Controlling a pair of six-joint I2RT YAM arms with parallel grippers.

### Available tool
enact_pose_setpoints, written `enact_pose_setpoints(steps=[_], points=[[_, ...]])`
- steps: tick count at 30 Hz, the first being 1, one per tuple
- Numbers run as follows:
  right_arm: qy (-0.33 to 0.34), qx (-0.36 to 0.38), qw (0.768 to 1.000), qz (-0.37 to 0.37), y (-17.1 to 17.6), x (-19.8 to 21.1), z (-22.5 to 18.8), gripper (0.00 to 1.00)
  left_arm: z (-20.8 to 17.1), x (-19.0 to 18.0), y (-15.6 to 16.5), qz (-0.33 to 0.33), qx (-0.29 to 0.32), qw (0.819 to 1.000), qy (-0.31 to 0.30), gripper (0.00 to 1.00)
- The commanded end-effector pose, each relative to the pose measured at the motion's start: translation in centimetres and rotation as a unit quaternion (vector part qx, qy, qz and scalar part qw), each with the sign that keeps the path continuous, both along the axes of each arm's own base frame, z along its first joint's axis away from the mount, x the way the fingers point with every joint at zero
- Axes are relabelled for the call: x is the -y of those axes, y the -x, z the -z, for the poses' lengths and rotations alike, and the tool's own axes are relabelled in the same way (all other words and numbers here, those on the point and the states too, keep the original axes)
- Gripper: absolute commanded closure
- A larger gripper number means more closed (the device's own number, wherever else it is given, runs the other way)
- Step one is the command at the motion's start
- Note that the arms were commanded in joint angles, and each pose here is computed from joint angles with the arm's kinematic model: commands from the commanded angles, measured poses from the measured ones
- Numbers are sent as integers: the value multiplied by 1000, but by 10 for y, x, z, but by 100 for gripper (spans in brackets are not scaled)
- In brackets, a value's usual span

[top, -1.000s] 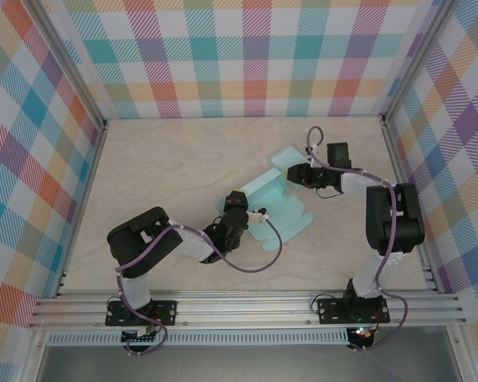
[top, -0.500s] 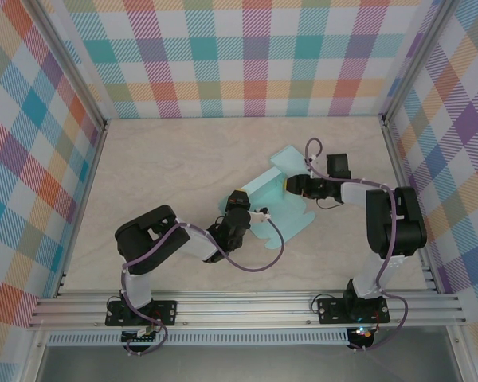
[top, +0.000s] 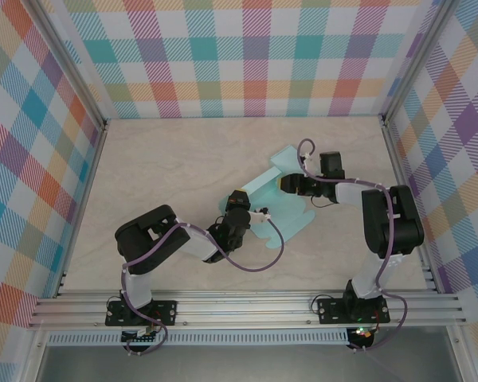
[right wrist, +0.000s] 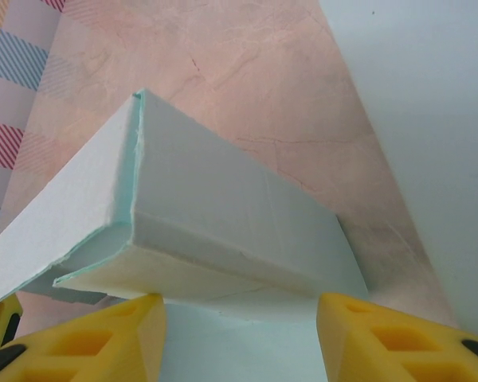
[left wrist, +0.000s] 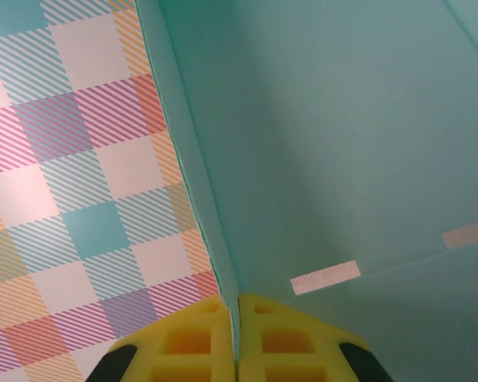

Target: Fold the paper box

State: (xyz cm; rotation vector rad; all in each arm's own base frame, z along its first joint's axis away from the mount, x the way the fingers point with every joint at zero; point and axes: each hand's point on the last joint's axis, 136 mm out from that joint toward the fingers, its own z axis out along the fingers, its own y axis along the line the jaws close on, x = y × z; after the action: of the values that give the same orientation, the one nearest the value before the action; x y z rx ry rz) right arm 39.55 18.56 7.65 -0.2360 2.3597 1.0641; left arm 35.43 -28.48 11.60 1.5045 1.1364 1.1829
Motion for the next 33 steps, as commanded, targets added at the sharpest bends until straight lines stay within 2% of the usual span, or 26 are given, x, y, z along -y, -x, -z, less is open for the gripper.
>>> enact_pose_setpoints(steps=[1, 15, 22, 30, 33], points=[[9, 57, 998, -8, -21, -6, -10, 46, 3, -1, -2, -1, 0, 1000, 1, 100], [65, 116, 991, 1, -36, -12, -3, 46, 5, 1, -2, 3, -3, 1000, 2, 100], [83, 120, 989, 6, -37, -16, 6, 49, -1, 2, -2, 5, -1, 1000, 14, 100], [107, 124, 987, 6, -34, -25, 20, 69, -4, 3, 1, 10, -11, 999, 35, 100], [121, 140, 983, 16, -31, -24, 22, 80, -5, 4, 0, 10, -12, 999, 43, 100]])
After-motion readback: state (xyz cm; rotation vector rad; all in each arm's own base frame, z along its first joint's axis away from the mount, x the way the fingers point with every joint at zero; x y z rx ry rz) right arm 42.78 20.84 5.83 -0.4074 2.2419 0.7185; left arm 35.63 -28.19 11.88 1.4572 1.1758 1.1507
